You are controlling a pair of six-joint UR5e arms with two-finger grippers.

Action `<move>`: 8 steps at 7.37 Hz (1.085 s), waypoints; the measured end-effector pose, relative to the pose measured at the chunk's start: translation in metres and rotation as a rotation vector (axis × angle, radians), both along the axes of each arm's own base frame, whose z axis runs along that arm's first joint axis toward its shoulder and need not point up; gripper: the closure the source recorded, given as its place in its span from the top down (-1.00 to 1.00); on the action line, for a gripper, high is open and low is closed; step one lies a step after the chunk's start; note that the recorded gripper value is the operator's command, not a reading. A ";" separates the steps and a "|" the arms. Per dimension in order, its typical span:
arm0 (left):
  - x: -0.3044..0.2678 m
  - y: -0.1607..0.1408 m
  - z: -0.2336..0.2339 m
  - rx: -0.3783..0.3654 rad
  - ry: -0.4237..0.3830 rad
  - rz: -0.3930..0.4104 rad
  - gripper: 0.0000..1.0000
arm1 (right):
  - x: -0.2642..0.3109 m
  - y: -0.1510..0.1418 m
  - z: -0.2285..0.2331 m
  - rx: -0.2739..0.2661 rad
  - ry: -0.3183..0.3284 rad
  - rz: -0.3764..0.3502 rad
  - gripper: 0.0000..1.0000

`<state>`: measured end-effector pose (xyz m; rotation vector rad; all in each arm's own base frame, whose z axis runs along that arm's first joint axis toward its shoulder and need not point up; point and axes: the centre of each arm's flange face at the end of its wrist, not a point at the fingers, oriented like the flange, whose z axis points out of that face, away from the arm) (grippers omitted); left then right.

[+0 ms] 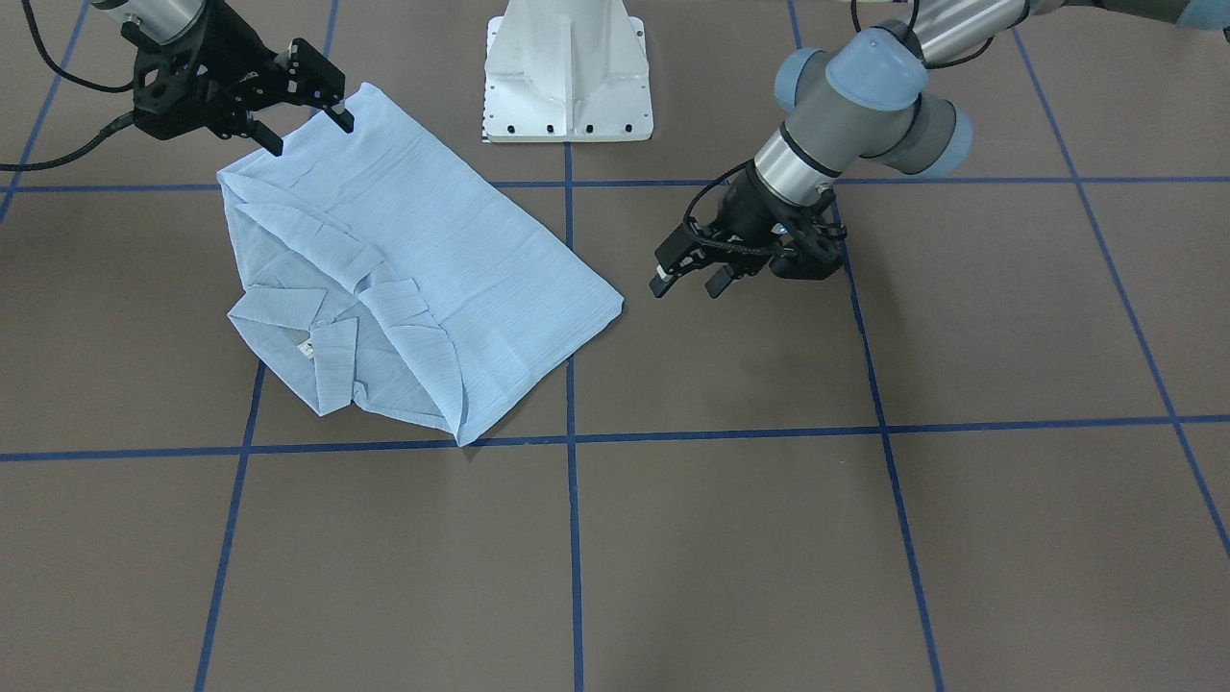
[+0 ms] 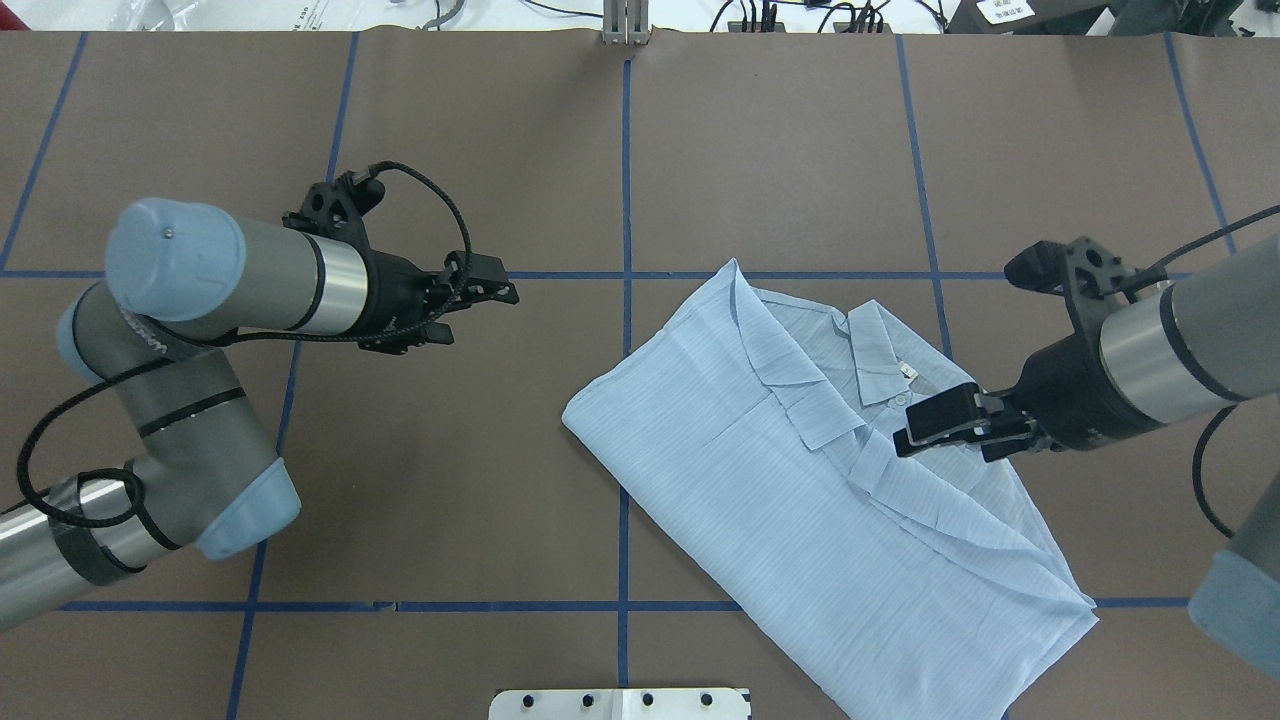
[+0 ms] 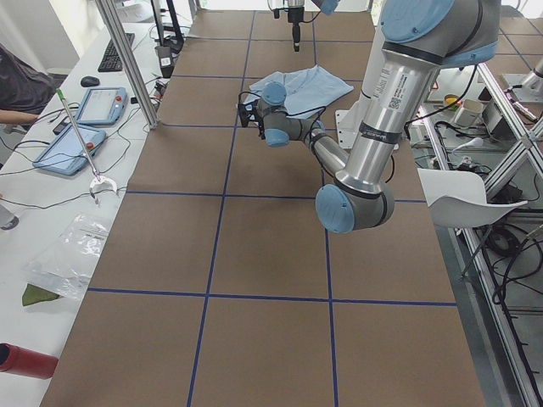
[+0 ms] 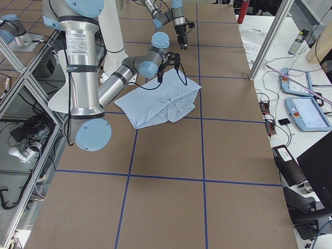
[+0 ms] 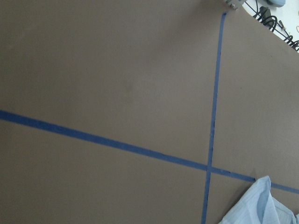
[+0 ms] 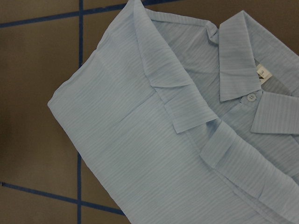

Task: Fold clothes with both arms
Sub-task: 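Move the left gripper to the shirt's side edge nearest it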

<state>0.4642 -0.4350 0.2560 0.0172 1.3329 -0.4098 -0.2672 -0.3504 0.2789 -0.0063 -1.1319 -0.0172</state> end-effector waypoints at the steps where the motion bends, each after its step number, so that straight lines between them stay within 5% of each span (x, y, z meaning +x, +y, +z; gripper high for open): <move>1: 0.025 0.004 -0.017 -0.026 -0.025 -0.004 1.00 | 0.004 -0.010 -0.001 0.000 0.001 0.023 1.00; 8: 0.107 0.019 -0.022 -0.090 -0.121 -0.059 0.98 | 0.014 -0.024 -0.002 -0.003 0.001 0.061 1.00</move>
